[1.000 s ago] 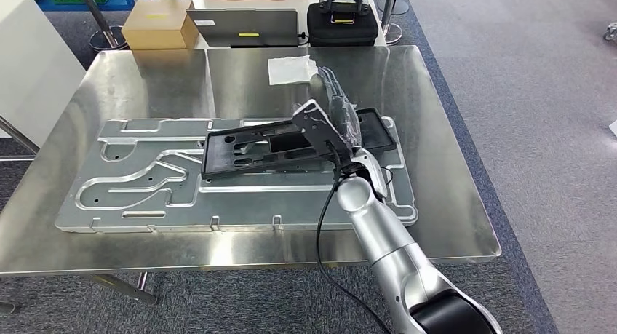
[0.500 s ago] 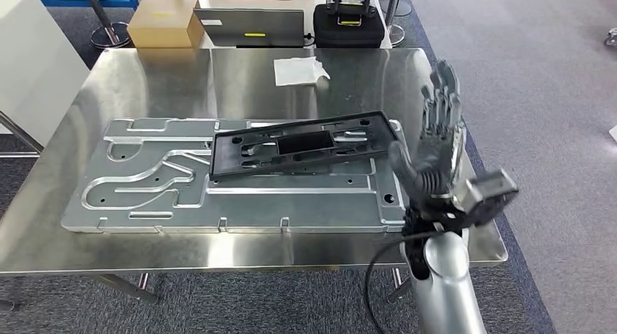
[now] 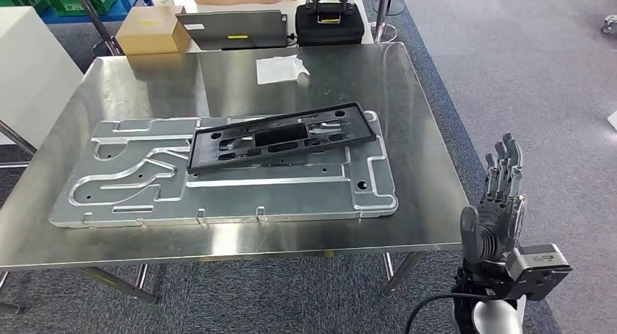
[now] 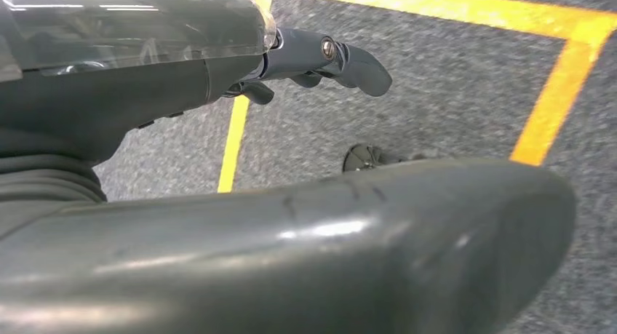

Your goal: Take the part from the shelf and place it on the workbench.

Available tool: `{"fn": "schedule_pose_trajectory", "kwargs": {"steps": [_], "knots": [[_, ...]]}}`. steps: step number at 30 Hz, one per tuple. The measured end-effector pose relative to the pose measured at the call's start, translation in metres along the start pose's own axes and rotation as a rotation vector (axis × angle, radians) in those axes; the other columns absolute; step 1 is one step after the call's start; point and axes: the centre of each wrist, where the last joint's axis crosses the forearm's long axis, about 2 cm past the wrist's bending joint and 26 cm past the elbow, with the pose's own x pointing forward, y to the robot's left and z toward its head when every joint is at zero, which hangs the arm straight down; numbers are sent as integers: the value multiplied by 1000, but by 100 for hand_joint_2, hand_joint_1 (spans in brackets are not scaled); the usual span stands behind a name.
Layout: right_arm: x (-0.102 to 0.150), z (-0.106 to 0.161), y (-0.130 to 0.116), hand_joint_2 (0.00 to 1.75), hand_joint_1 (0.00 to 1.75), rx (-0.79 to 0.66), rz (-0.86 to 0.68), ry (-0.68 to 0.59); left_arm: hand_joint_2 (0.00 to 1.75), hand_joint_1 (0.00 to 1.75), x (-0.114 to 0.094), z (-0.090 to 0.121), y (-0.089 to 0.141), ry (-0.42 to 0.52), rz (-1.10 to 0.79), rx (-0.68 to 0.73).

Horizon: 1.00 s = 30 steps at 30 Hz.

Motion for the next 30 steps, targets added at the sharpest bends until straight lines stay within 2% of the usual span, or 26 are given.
{"fn": "schedule_pose_trajectory", "kwargs": {"steps": [7, 16, 30], "knots": [[-1, 17, -20, 0, 0, -32, 36, 60, 0, 0, 0, 1, -3, 5, 21, 12], [1, 32, -42, 0, 0, -31, 210, 105, 0, 0, -1, 3, -11, 1, 23, -8], [4, 51, -51, 0, 0, 4, 317, 165, 0, 0, -5, 7, -18, 8, 25, -22]]}}
